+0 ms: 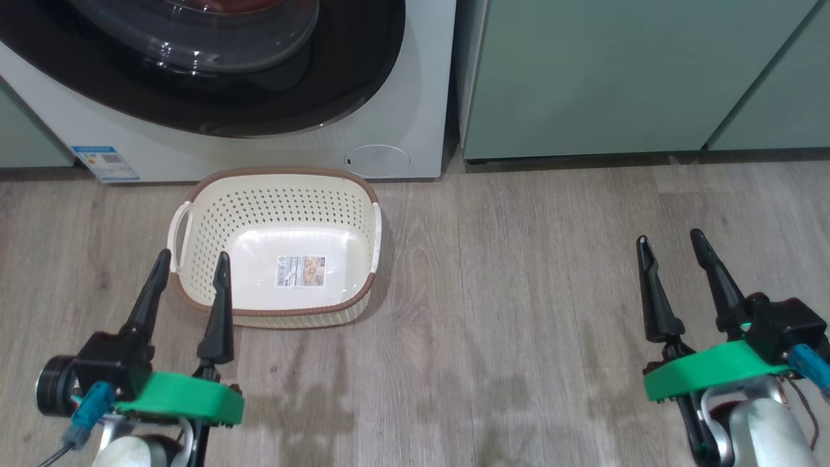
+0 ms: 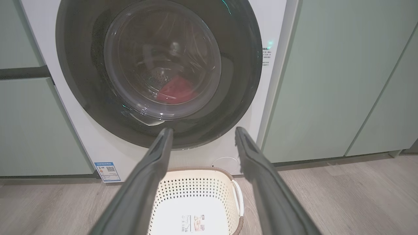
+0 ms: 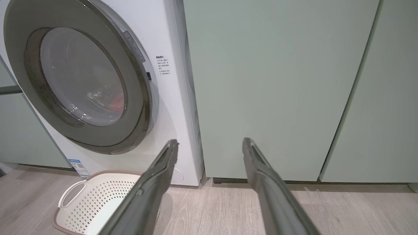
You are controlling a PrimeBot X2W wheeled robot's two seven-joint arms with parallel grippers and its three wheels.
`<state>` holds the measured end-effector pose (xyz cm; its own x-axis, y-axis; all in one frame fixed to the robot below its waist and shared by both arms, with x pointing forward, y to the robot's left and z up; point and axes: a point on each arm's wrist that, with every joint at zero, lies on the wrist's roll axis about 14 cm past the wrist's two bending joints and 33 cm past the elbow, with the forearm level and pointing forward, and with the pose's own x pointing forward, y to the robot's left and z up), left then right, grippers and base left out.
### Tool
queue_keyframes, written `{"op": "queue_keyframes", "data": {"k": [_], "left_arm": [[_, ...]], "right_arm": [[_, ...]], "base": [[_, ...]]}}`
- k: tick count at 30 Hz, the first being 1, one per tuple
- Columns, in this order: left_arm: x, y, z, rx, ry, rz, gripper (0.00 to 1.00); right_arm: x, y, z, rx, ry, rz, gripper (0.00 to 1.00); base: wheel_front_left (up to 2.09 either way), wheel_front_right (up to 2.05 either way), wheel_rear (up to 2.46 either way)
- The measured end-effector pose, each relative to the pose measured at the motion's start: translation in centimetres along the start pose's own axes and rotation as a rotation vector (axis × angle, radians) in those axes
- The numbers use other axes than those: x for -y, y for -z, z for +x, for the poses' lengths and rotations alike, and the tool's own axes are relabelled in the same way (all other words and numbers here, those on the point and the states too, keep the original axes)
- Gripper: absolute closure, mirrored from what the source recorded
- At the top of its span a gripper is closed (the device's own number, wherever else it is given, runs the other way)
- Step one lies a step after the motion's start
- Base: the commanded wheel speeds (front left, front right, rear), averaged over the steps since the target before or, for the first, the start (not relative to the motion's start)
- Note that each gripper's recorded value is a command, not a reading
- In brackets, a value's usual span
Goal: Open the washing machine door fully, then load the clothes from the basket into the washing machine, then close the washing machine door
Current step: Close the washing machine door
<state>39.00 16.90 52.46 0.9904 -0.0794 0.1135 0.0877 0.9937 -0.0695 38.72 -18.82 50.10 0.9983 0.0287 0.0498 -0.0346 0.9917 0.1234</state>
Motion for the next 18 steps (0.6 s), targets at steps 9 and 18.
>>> {"op": "queue_keyframes", "data": {"k": [9,18], "left_arm": [[-0.4,0.0,-0.4,0.005,-0.022,0.013,0.0],[-1.0,0.4,-0.6,-0.009,-0.043,0.015,0.0]], "right_arm": [[-0.2,-0.8,0.2,0.019,-0.007,-0.002,0.0],[-0.7,-0.3,1.0,0.011,-0.022,0.01,1.0]], "base": [[0.0,0.0,0.0],[0.0,0.0,0.0]]}}
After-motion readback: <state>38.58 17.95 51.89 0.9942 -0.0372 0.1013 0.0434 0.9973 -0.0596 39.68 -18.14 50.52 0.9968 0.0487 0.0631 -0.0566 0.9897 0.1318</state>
